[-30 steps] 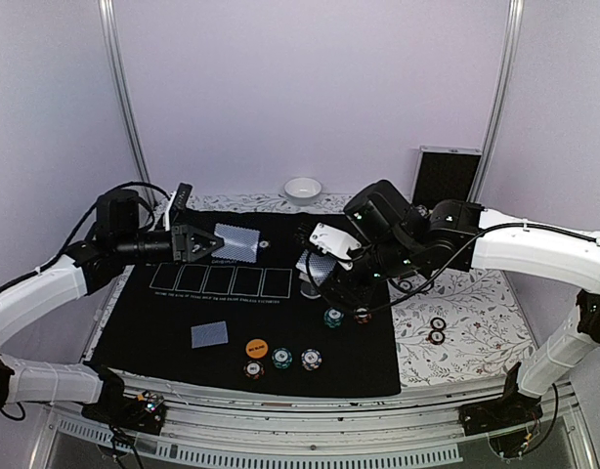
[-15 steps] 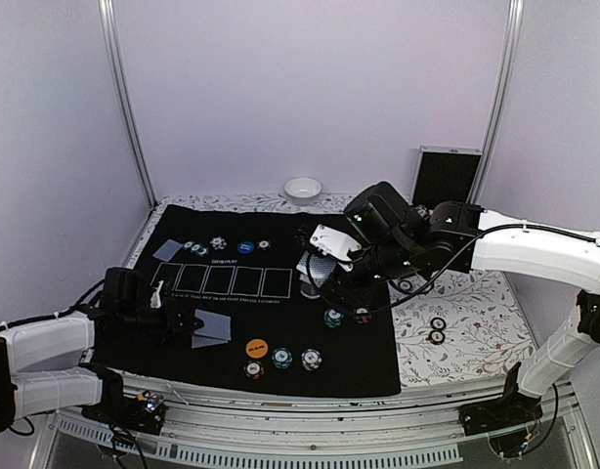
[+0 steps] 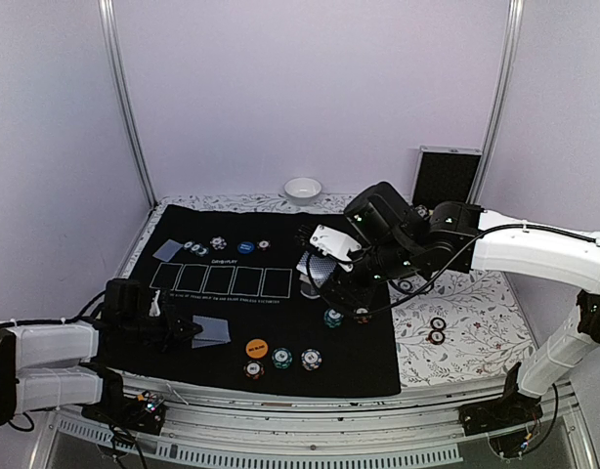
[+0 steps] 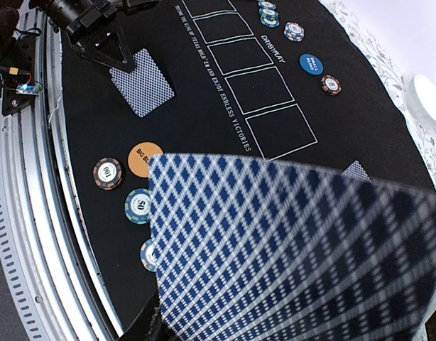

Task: Distribute texas hold em gaming equipment
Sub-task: Distribute the poker card in the big blind area, then pick up the poker card from the face-down deck piles.

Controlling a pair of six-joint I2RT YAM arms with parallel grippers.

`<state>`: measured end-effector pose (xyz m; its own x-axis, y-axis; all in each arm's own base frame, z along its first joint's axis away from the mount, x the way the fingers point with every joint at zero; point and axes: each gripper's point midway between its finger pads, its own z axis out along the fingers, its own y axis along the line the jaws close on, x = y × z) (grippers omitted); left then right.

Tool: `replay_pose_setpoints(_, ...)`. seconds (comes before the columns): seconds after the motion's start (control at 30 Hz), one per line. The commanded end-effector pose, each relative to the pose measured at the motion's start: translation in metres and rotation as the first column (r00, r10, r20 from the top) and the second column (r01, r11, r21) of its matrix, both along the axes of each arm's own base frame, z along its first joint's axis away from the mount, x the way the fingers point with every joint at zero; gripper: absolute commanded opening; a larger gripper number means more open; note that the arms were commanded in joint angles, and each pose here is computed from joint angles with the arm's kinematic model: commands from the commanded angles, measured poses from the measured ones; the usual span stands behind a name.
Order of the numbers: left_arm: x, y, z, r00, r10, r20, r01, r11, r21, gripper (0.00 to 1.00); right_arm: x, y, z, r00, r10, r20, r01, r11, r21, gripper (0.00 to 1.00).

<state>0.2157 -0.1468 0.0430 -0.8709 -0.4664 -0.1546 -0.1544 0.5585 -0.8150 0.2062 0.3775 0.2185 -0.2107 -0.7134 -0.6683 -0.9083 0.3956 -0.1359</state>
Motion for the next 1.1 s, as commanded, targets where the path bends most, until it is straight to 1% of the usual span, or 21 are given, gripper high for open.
replay_pose_setpoints(0.0, -0.004, 0.007, -0.009, 0.999, 0.038, -0.029, -0.038, 0.999, 0.018, 0.0, -0.001, 0.0, 0.016, 1.0, -0.002, 0.024, 0.001, 0.999, 0.044, 0.04)
replay_pose_setpoints(0.07, -0.005, 0.011, -0.01, 0.998, 0.052, -0.034, -0.051, 0.998, 0.034, 0.01, -0.001, 0.0, 0.016, 1.0, 0.001, 0.024, -0.002, 0.999, 0.044, 0.04)
replay_pose_setpoints(0.13, -0.005, 0.013, -0.011, 0.998, 0.06, -0.029, -0.059, 0.997, 0.048, 0.21, -0.001, 0.001, 0.017, 1.0, 0.004, 0.026, -0.006, 0.999, 0.046, 0.04)
replay_pose_setpoints(0.2, -0.005, 0.014, -0.01, 0.998, 0.058, -0.03, -0.057, 0.997, 0.059, 0.36, -0.001, 0.001, 0.017, 1.0, 0.006, 0.027, -0.007, 0.999, 0.044, 0.04)
replay_pose_setpoints(0.33, -0.002, 0.018, -0.007, 0.998, 0.056, -0.038, -0.052, 0.993, 0.105, 0.58, -0.002, 0.001, 0.017, 1.0, 0.008, 0.024, -0.01, 0.999, 0.045, 0.04)
replay_pose_setpoints(0.4, 0.001, 0.025, -0.005, 0.997, 0.074, -0.039, -0.066, 0.984, 0.165, 0.67, -0.002, 0.0, 0.018, 1.0, 0.008, 0.025, -0.009, 0.999, 0.047, 0.04)
replay_pose_setpoints(0.47, 0.007, 0.036, 0.003, 0.994, 0.104, -0.018, -0.097, 0.968, 0.231, 0.8, -0.003, 0.0, 0.018, 1.0, 0.007, 0.024, -0.008, 0.999, 0.047, 0.04)
replay_pose_setpoints(0.5, 0.012, 0.041, 0.01, 0.993, 0.12, 0.006, -0.118, 0.958, 0.262, 0.9, -0.002, -0.001, 0.018, 1.0, 0.006, 0.025, -0.007, 0.999, 0.046, 0.04)
replay_pose_setpoints(0.53, 0.017, 0.046, 0.02, 0.99, 0.137, 0.039, -0.143, 0.949, 0.282, 0.97, -0.002, -0.001, 0.019, 1.0, 0.006, 0.026, -0.007, 0.999, 0.046, 0.04)
replay_pose_setpoints(0.63, 0.032, 0.056, 0.051, 0.976, 0.167, 0.138, -0.204, 0.924, 0.324, 0.98, -0.003, 0.001, 0.02, 1.0, 0.01, 0.024, -0.011, 0.999, 0.048, 0.04)
replay_pose_setpoints(0.67, 0.039, 0.058, 0.066, 0.968, 0.165, 0.189, -0.221, 0.919, 0.326, 0.98, -0.003, 0.001, 0.02, 1.0, 0.013, 0.022, -0.014, 0.999, 0.05, 0.04)
replay_pose_setpoints(0.7, 0.048, 0.055, 0.088, 0.954, 0.146, 0.261, -0.227, 0.922, 0.315, 0.98, -0.003, 0.002, 0.021, 1.0, 0.016, 0.023, -0.017, 0.999, 0.051, 0.04)
replay_pose_setpoints(0.77, 0.058, 0.037, 0.13, 0.914, 0.061, 0.401, -0.189, 0.939, 0.287, 0.98, -0.003, 0.004, 0.022, 1.0, 0.023, 0.021, -0.024, 0.998, 0.054, 0.04)
replay_pose_setpoints(0.87, 0.056, -0.013, 0.188, 0.802, -0.13, 0.582, -0.038, 0.963, 0.267, 0.96, -0.004, 0.008, 0.023, 0.999, 0.034, 0.017, -0.035, 0.997, 0.061, 0.04)
replay_pose_setpoints(0.93, 0.046, -0.05, 0.213, 0.717, -0.251, 0.65, 0.097, 0.96, 0.264, 0.96, -0.004, 0.012, 0.023, 0.999, 0.045, 0.014, -0.046, 0.997, 0.066, 0.04)
replay_pose_setpoints(1.0, 0.032, -0.089, 0.225, 0.633, -0.365, 0.683, 0.247, 0.931, 0.268, 0.97, -0.004, 0.016, 0.023, 0.999, 0.053, 0.011, -0.053, 0.996, 0.067, 0.04)
replay_pose_setpoints(1.07, 0.02, -0.119, 0.234, 0.56, -0.438, 0.703, 0.363, 0.893, 0.267, 0.98, -0.004, 0.019, 0.023, 0.998, 0.062, 0.009, -0.063, 0.996, 0.069, 0.04)
